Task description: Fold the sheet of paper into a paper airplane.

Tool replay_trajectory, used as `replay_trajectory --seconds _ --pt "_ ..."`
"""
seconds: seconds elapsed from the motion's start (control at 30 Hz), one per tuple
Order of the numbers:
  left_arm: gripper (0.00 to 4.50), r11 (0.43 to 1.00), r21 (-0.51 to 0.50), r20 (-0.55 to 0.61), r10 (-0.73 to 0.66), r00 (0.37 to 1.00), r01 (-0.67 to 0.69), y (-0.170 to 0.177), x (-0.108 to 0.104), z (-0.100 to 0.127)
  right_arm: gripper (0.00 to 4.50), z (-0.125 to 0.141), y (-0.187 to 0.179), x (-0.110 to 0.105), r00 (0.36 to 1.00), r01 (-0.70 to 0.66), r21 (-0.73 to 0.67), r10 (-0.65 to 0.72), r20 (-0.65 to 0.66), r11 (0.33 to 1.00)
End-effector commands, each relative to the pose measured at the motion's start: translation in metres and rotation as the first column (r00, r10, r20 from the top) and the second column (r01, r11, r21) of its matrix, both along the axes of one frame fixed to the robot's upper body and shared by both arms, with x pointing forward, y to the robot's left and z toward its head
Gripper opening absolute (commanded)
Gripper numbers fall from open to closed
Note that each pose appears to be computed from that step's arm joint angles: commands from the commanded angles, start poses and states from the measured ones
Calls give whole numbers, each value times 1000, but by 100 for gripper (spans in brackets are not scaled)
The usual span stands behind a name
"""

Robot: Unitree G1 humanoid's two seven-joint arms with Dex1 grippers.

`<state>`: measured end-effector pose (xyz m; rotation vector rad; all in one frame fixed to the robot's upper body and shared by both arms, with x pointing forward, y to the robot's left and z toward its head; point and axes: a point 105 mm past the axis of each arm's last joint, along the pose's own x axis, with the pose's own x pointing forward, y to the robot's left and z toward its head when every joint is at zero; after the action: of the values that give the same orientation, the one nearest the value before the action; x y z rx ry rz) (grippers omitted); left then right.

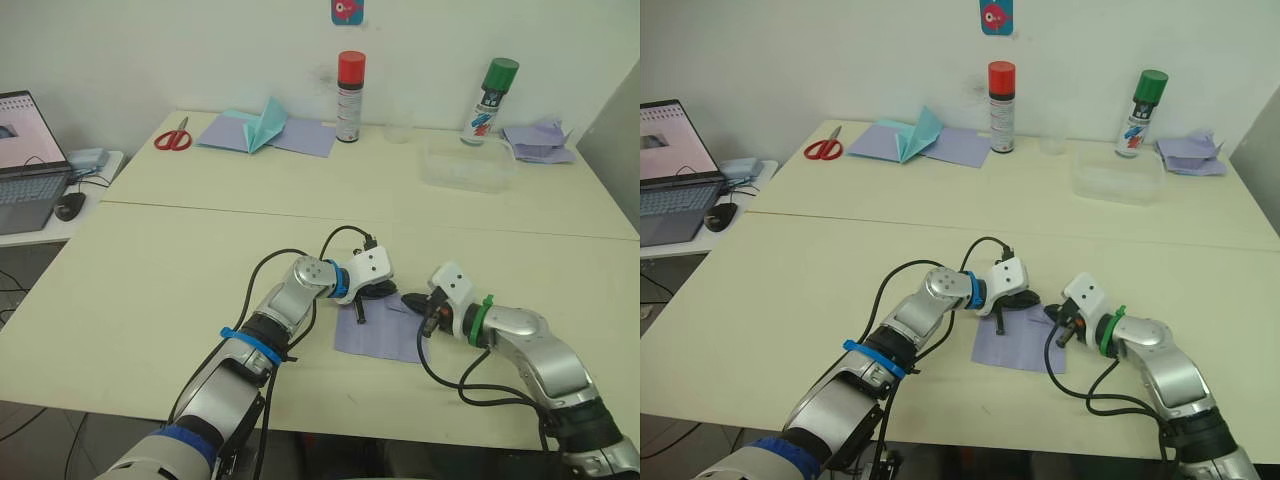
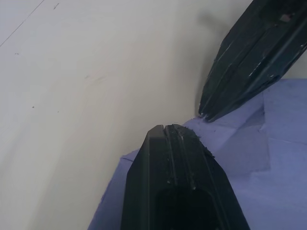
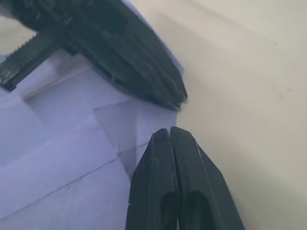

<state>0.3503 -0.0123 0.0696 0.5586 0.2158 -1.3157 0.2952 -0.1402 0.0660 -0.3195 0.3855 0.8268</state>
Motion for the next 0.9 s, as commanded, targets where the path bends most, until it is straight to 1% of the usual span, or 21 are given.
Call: replay_trajectory --seconds 0.03,0.13,0.23,0.3,0.37,0.43,0.57,0.73,0.8,0.9 --pt "0 997 71 -29 6 1000 -4 7 -2 -17 4 -10 -14 -13 998 4 -49 -7 -63 999" --pt "0 997 72 -28 7 1000 -5 8 -1 -17 4 3 -19 -12 1000 10 -11 -10 -14 1000" --pt "0 997 70 -29 9 1000 -7 8 -1 -18 4 25 -12 -3 997 22 122 -31 75 992" --pt "0 998 70 -30 9 1000 -7 8 -1 -18 4 30 -7 0 995 7 153 -23 99 988" --pt "0 998 69 -31 7 1000 -5 9 -1 -18 4 27 0 1 995 -6 149 -9 99 989" --pt "0 998 70 -31 5 1000 -3 9 -1 -18 4 18 10 4 997 -11 127 2 71 992" --pt "0 998 65 -22 7 1000 -6 10 0 -16 4 0 16 2 1000 -27 47 27 13 999" --pt "0 996 -82 8 -16 1000 16 -3 1 14 4 -14 14 -3 999 -45 -17 45 -27 999" --pt "0 992 -117 11 -34 999 35 -8 -1 24 4 -14 13 -3 999 -40 -18 39 -26 999" --pt "0 988 -141 2 -61 998 60 -15 -6 29 4 -13 13 -1 999 -30 -13 30 -20 999"
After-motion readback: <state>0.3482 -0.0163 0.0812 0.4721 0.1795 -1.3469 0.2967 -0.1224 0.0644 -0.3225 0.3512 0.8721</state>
